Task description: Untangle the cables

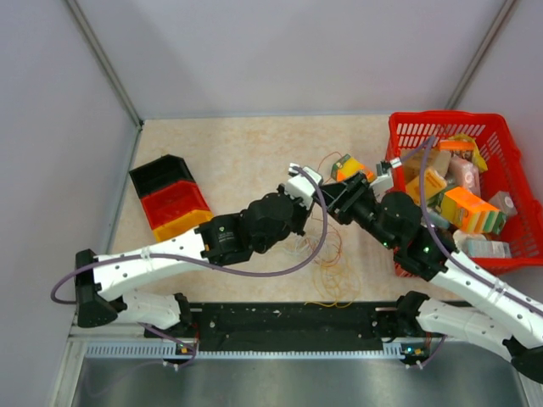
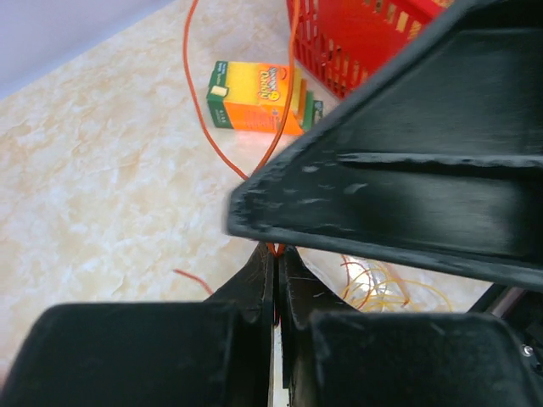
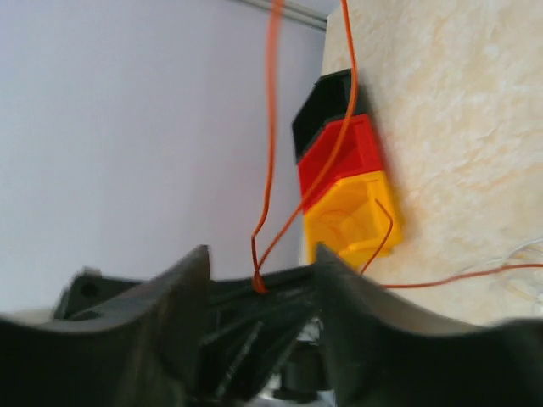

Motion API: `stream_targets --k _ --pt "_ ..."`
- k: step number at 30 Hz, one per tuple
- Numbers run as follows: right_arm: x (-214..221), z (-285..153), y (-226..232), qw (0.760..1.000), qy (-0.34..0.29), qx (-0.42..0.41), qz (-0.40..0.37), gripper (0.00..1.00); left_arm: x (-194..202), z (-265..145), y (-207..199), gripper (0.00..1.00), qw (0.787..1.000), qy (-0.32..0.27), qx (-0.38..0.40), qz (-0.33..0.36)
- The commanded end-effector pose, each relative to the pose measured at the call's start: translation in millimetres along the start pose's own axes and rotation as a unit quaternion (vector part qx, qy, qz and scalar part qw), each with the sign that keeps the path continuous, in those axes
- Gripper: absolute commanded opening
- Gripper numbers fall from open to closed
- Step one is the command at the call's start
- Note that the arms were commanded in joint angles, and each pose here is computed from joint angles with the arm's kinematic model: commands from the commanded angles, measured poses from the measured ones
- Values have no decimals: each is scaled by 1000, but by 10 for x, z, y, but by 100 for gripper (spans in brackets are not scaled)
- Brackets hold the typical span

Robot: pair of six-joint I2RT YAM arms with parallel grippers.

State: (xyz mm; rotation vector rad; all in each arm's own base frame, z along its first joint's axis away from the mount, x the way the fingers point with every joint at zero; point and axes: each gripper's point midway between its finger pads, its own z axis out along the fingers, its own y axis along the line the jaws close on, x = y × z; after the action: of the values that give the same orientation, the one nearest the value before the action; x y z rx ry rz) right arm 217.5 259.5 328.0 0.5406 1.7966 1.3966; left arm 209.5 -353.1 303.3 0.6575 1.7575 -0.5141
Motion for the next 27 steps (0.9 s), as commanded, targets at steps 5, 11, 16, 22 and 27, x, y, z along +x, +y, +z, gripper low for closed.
stream_targets --k 5,11,16,22,27 --pt "-210 -474 29 966 11 -48 -254 99 -30 -344 712 0 988 -15 -73 -138" --pt "-254 -574 -105 954 13 -23 -300 99 362 -799 1775 0 940 1 -235 -246" --pt "-235 -549 -167 954 14 -19 -298 99 479 -1384 2435 0 887 -43 -388 -246" --pt "-228 -565 -145 955 12 -28 -295 99 945 -1601 2563 0 847 -20 -453 -278" --pt "-210 -583 -154 956 14 -32 -290 99 1330 -1636 2554 0 814 6 -484 -322"
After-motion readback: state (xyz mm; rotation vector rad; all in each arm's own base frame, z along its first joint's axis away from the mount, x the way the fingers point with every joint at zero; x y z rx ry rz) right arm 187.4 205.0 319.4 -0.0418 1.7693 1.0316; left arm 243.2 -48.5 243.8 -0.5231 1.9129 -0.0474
